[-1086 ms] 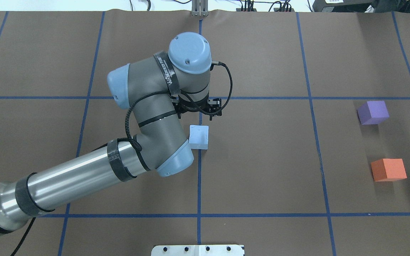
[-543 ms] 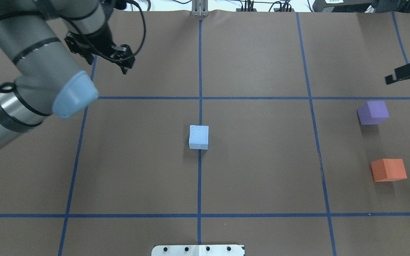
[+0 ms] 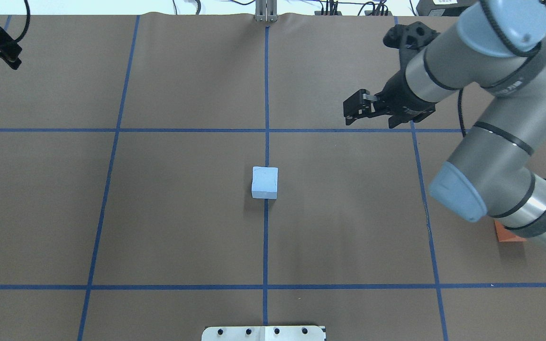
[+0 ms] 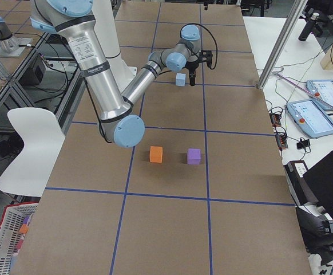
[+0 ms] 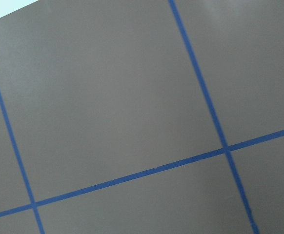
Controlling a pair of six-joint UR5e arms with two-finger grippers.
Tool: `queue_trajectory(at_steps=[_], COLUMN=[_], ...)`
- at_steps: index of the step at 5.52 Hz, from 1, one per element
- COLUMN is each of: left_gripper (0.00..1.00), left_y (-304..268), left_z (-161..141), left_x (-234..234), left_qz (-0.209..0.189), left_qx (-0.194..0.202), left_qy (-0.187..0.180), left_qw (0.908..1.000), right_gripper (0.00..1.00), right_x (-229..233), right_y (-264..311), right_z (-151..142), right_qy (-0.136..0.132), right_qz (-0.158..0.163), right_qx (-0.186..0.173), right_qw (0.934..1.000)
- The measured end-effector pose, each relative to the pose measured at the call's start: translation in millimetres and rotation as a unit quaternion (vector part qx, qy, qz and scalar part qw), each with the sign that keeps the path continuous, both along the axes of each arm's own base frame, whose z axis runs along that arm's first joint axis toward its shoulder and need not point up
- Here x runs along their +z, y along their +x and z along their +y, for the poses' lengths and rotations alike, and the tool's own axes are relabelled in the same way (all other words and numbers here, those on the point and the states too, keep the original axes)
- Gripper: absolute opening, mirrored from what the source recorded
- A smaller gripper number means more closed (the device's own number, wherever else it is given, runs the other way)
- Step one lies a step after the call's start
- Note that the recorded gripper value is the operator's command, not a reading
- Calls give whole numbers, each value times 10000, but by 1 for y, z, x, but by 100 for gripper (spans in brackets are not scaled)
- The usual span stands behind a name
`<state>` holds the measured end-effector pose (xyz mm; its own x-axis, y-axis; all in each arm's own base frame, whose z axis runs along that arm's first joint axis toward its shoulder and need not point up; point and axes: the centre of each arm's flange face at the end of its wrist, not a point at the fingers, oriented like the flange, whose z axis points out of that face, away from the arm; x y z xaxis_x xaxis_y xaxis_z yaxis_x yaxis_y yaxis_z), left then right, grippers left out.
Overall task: Place blue block between orange and purple blocks
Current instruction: 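Lower the right gripper over the light blue cube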
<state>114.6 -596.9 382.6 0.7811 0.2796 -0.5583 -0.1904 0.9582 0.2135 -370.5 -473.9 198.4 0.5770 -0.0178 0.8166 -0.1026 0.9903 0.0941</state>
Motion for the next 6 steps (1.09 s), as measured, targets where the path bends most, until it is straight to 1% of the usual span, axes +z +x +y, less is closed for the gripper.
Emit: queue_trajectory(at_steps=[1, 2, 3, 4, 5, 6], left_gripper=[100, 100, 100, 100, 100, 100], left_y=[-27, -71, -119, -148, -160, -163], left_z=[15, 34, 66, 106, 138, 155], left_x=[59, 115, 173, 221, 252, 267], left_qz=[-59, -86, 80, 361, 511, 561], left_qx=[-119, -241, -243, -177, -125, -112], left_qy=[-179, -257, -296, -327, -382, -444], left_qw=[9998, 9993, 9992, 9987, 9979, 9974], right_gripper=[100, 100, 100, 100, 100, 100], right_x=[-27, -43, -52, -55, -53, -49], right_y=[-46, -87, -122, -152, -182, -208], right_z=[12, 18, 24, 29, 33, 40], right_qy=[-32, -48, -114, -225, -288, -269], right_qz=[121, 239, 339, 446, 611, 782], right_qx=[39, 81, 101, 119, 155, 181], right_qw=[9999, 9997, 9993, 9987, 9976, 9964])
